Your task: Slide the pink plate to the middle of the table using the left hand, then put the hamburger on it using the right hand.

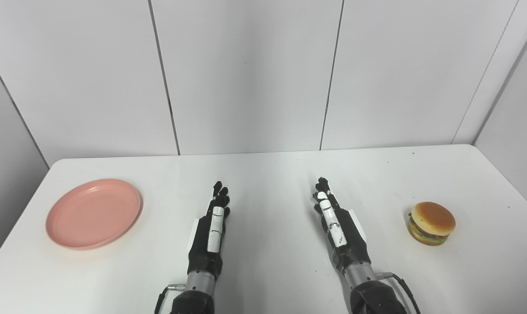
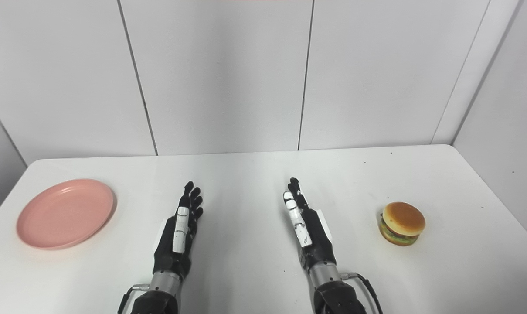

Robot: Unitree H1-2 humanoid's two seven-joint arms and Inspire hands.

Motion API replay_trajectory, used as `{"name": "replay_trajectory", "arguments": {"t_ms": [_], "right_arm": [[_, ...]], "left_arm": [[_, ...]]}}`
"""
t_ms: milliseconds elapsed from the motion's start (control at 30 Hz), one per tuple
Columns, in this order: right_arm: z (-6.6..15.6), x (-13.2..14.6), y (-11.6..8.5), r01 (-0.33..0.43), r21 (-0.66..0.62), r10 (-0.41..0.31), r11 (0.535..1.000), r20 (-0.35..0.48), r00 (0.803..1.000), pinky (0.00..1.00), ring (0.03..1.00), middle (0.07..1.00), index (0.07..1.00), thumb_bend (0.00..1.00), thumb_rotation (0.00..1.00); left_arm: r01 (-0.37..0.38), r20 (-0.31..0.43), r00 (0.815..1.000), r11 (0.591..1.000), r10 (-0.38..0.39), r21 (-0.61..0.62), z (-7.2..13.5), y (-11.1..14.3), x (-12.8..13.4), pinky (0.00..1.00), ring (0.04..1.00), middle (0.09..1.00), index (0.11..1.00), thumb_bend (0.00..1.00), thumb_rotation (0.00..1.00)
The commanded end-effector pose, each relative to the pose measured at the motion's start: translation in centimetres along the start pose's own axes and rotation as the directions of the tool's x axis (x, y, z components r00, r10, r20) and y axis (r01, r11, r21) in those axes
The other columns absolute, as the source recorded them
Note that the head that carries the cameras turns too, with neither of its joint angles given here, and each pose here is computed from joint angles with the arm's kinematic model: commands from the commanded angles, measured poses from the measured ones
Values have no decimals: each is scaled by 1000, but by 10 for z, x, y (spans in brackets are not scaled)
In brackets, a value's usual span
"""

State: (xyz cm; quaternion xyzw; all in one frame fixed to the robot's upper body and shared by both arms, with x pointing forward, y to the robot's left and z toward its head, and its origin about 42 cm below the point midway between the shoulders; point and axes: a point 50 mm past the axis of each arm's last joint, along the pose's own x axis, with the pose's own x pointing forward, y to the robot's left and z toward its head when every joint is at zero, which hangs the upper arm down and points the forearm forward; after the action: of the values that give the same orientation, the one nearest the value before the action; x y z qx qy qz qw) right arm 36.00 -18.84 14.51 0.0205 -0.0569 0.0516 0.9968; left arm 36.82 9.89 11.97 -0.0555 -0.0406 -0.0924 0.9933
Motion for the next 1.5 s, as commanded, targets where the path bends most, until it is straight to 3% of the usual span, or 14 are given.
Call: {"name": "replay_trajectory", "arguments": {"t_ms": [0, 467, 800, 1067, 1200, 1333, 1467], "right_arm": [[20, 8, 3, -14, -3, 14, 1000, 103, 995, 1000, 1000, 1000, 1000, 602, 937], [21, 8, 3, -15, 9, 14, 1000, 102, 995, 1000, 1000, 1000, 1000, 618, 925], [21, 7, 1, -14, 17, 12, 1000, 104, 994, 1000, 1000, 1000, 1000, 574, 933], [17, 3, -18, -33, 64, 26, 997, 107, 994, 1000, 1000, 1000, 1000, 587, 899], [7, 9, -25, -17, 103, 7, 995, 96, 995, 1000, 1000, 1000, 1000, 669, 864], [9, 4, -35, -11, 92, 0, 996, 122, 993, 1000, 1000, 1000, 1000, 554, 895], [12, 3, -33, 0, 85, -11, 996, 120, 993, 1000, 1000, 1000, 1000, 503, 919]], "left_arm": [[-33, -89, 995, 999, 34, 21, -25, 15, -18, 1000, 1000, 998, 1000, 735, 1000], [-37, -85, 996, 999, 38, 15, -26, 13, -19, 1000, 1000, 997, 1000, 739, 1000], [-35, -83, 996, 999, 36, 11, -26, 11, -18, 1000, 999, 993, 1000, 750, 1000], [-27, -65, 997, 1000, 28, 14, -25, -4, -10, 1000, 1000, 1000, 1000, 715, 1000], [-73, 13, 997, 997, 73, 17, -14, -8, 1, 1000, 1000, 1000, 1000, 661, 1000], [-130, 88, 987, 991, 131, -22, 17, 10, 12, 1000, 997, 985, 973, 718, 1000], [-164, 136, 977, 986, 164, -15, 41, 36, 14, 1000, 986, 983, 979, 766, 1000]]}}
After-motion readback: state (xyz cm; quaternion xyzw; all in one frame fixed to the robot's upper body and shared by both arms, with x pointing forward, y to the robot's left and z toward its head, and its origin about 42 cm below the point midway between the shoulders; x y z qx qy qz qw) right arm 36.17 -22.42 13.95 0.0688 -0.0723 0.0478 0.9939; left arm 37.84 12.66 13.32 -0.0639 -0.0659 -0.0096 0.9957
